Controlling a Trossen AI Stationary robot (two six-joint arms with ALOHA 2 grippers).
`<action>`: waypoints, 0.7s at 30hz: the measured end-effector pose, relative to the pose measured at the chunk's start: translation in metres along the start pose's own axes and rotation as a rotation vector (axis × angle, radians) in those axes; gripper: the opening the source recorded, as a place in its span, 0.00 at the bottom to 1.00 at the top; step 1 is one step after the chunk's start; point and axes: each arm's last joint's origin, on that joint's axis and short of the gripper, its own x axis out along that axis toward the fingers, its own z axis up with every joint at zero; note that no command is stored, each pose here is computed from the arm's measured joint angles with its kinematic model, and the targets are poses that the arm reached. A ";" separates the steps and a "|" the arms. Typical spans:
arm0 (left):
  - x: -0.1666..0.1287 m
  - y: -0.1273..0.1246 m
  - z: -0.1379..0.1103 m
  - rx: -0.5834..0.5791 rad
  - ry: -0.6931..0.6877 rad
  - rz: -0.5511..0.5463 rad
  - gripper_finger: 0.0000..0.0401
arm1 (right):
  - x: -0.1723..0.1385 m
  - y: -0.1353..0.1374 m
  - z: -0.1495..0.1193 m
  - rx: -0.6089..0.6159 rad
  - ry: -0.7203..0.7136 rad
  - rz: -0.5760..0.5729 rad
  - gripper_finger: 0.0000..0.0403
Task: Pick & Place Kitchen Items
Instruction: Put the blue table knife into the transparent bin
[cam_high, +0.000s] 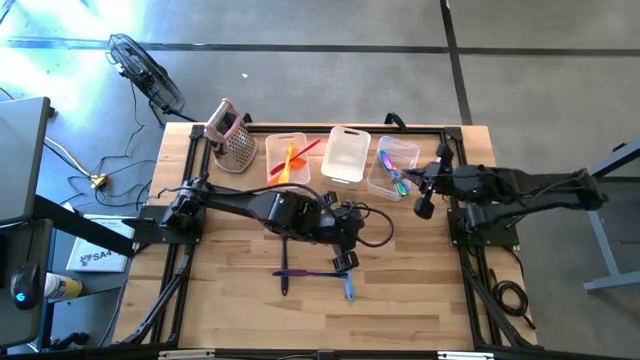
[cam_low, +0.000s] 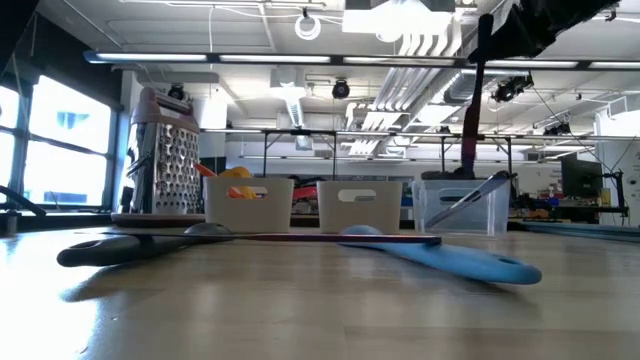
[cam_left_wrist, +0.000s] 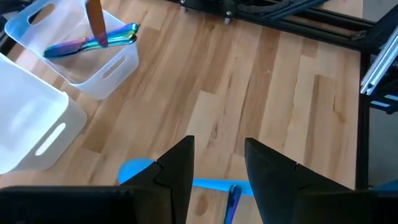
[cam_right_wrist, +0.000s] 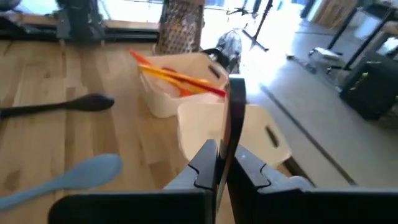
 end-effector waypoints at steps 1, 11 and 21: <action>0.000 0.000 0.000 -0.005 0.000 -0.001 0.34 | 0.003 0.000 -0.002 0.001 0.004 0.010 0.02; -0.004 -0.010 -0.005 -0.007 0.004 -0.018 0.34 | 0.028 -0.008 -0.030 -0.007 0.090 -0.024 0.02; -0.004 -0.011 -0.006 -0.008 0.002 -0.015 0.34 | 0.033 -0.018 -0.022 0.022 -0.038 -0.005 0.02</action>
